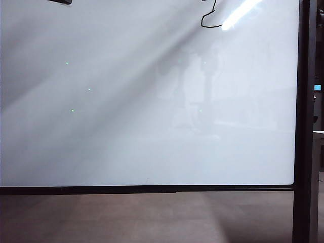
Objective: Reach to the right to find the marker pen, pick it up, and write the number 2 on the whiteboard.
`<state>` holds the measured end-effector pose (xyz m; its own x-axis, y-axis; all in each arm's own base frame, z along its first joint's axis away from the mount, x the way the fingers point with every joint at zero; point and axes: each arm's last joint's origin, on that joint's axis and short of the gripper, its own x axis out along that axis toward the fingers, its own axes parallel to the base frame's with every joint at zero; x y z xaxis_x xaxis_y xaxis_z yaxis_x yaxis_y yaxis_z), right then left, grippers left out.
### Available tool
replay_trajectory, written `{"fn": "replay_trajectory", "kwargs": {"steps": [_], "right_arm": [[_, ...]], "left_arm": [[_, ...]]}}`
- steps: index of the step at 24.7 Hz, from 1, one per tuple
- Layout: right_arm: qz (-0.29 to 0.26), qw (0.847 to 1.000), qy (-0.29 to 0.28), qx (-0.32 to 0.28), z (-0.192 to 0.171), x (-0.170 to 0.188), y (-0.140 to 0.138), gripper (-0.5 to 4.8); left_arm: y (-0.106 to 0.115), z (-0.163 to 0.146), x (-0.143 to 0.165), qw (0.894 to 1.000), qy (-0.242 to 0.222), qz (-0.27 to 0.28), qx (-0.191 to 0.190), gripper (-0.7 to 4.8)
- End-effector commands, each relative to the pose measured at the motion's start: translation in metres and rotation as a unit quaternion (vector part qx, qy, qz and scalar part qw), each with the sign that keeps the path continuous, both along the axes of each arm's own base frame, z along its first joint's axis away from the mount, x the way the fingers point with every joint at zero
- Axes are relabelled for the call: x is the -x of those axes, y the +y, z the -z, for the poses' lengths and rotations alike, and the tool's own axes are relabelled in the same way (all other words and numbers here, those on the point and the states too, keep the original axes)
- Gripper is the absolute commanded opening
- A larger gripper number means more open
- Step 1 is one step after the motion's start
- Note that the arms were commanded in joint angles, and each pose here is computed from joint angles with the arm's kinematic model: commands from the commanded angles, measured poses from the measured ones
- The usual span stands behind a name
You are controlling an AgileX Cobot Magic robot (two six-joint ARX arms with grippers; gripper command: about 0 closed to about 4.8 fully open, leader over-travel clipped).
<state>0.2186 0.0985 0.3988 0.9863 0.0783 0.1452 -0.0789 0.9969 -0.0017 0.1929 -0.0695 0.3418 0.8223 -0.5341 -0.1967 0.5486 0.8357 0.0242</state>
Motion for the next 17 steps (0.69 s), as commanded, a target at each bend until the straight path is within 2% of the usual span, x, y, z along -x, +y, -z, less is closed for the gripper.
{"fn": "replay_trajectory", "kwargs": {"steps": [1,5,17], "right_arm": [[0.022,1.0,0.004,-0.002,-0.007,0.015,-0.009,-0.01],[0.07,0.997,-0.003,-0.015,-0.017,0.037,-0.023,-0.01],[0.063,0.998,-0.009,-0.018,-0.03,0.099,-0.054,-0.01]], "left_arm": [[0.0,-0.004,0.001,1.0,-0.012,0.003,0.003,-0.05],[0.0,-0.004,0.001,1.0,-0.012,0.005,0.003,-0.05],[0.0,-0.006,0.003,1.0,-0.014,0.015,0.007,-0.05]]}}
